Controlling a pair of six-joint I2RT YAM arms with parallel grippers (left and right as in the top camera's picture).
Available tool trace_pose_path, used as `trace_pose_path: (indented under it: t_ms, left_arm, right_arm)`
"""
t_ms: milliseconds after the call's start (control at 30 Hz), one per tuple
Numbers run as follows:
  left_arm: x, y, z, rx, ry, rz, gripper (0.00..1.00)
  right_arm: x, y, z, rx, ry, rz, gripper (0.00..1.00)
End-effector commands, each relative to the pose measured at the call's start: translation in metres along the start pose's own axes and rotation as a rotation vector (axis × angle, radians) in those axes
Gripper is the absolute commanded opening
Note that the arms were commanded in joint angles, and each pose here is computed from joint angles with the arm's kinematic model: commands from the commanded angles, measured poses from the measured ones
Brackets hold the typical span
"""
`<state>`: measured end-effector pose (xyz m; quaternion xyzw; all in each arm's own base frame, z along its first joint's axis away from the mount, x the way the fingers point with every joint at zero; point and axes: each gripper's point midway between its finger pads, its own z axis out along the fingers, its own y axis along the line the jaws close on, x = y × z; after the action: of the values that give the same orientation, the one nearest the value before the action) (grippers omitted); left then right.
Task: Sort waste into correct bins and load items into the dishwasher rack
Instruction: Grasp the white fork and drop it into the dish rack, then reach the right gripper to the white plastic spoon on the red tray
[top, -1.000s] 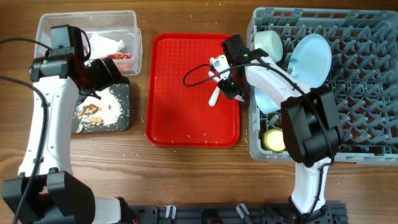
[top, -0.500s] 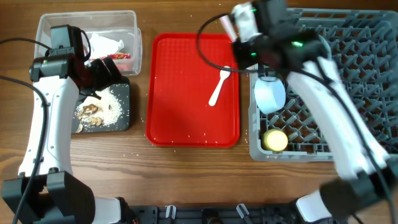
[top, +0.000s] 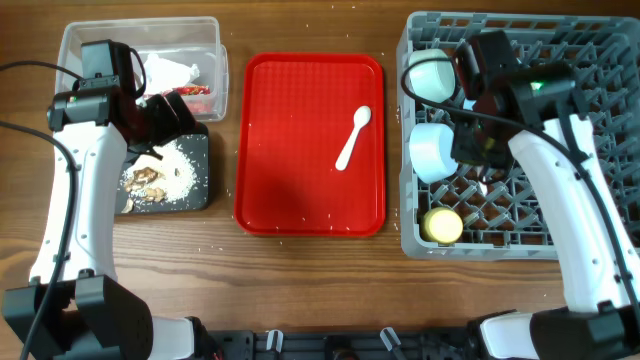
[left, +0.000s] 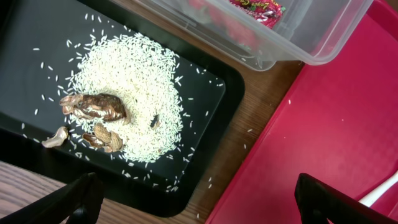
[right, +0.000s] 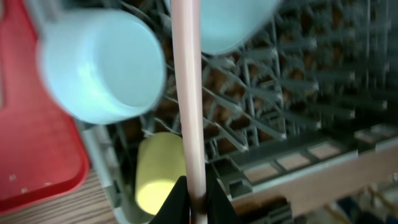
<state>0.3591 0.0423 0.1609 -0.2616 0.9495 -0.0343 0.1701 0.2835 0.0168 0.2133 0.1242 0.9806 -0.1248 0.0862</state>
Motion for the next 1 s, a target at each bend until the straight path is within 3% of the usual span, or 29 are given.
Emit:
trace_pose_path:
  t_ms: [0,200,333,400,533,600,767,900,967]
  left_arm:
    - [-0.001,0.004,-0.002,-0.012,-0.011,-0.006,1.00]
    - [-0.001,0.004,-0.002,-0.012,-0.011,-0.006,1.00]
    - [-0.001,0.004,-0.002,-0.012,-0.011,-0.006,1.00]
    - [-0.001,0.004,-0.002,-0.012,-0.011,-0.006,1.00]
    - [-0.001,0.004,-0.002,-0.012,-0.011,-0.006,1.00]
    - [-0.001,0.004,-0.002,-0.012,-0.011,-0.006,1.00]
    - [-0.001,0.005,-0.002,-0.012,-0.011,-0.006,1.00]
    - [-0.001,0.005,-0.002,-0.012,-0.011,-0.006,1.00]
    - [-0.001,0.005,-0.002,-0.012,-0.011,-0.006,1.00]
  right_arm:
    - [0.019,-0.015,0.035,0.096,0.076,0.090,0.04]
    - [0.044,-0.008,0.101,0.123,0.130,0.009,0.04]
    - [0.044,-0.012,0.112,0.118,0.136,-0.045,0.05]
    - [0.044,-0.013,0.112,0.114,0.139,-0.096,0.14]
    - [0.048,0.002,0.112,0.020,0.167,-0.119,0.49]
    - [0.046,0.005,0.109,-0.001,0.162,-0.155,0.57]
    - [0.018,0.010,0.070,-0.063,0.082,-0.145,0.58]
    - [-0.021,0.043,0.006,-0.312,-0.076,-0.152,0.58]
    - [-0.046,0.068,-0.030,-0.484,-0.177,-0.110,0.52]
